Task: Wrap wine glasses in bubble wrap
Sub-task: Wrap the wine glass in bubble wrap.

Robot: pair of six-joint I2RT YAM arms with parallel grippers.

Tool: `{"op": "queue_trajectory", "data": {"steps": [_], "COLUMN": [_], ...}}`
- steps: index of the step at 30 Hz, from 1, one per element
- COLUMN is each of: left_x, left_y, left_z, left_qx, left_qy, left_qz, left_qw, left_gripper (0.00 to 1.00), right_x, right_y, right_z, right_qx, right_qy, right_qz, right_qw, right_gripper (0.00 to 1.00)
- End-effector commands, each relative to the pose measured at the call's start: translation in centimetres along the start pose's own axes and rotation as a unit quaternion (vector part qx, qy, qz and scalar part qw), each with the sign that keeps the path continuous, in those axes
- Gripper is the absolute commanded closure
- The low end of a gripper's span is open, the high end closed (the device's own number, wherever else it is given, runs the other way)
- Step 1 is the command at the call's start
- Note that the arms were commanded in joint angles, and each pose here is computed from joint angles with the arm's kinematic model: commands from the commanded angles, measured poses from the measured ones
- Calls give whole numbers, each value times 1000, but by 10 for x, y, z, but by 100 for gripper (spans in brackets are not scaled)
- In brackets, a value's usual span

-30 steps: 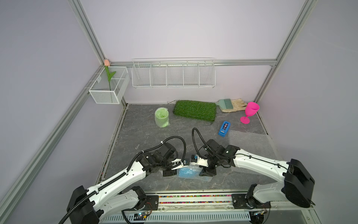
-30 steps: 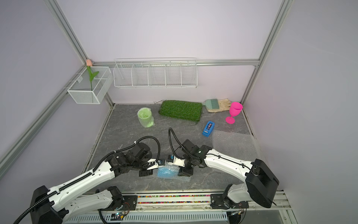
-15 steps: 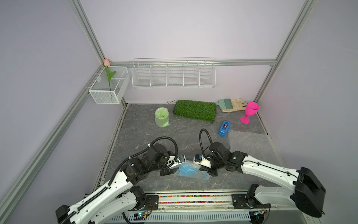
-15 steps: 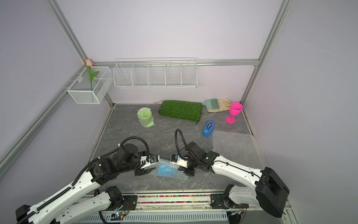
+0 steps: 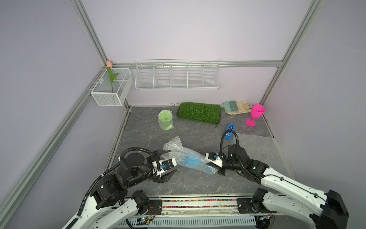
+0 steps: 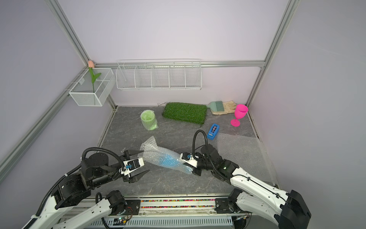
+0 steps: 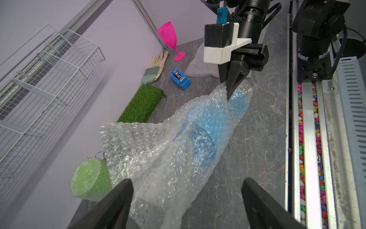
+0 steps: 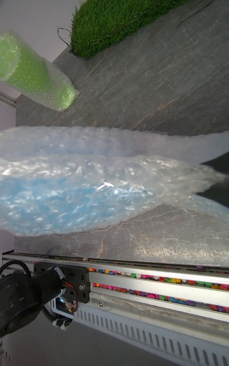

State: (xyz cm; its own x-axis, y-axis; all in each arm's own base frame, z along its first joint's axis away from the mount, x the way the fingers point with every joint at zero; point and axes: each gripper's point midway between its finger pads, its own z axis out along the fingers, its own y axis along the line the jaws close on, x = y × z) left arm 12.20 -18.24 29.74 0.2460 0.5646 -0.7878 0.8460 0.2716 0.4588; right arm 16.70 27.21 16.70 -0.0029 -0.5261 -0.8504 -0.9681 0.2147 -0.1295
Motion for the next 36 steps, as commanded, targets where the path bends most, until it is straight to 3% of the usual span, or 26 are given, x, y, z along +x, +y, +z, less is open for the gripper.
{"op": "queue_trajectory", "data": {"steps": [1,20,26,36], "left_x": [-7,-27,-23,-5], "left_y": [-3,-1,24,3], "left_z": [-11,-21,-22,-18], "left_qx": [9,20,-50,10], "left_qy": [-11,-39,-22,26], "left_qz": [-5,-3,-14,9], "left_qw": [1000,999,998,1000], "left_gripper": [10,1,1,1], "right_x": [-14,-31,-27,-32], "right_y": [-8,-1,8,37], "right_z": [-6,-29,-34,-39], "right_qx": [21,28,14,-66], "right_qy": [-26,-62,-62,-76], "right_qz": [-18,-62,-82,-100], "right_qw": [999,996,995,990], "right_gripper": [93,93,93,93]}}
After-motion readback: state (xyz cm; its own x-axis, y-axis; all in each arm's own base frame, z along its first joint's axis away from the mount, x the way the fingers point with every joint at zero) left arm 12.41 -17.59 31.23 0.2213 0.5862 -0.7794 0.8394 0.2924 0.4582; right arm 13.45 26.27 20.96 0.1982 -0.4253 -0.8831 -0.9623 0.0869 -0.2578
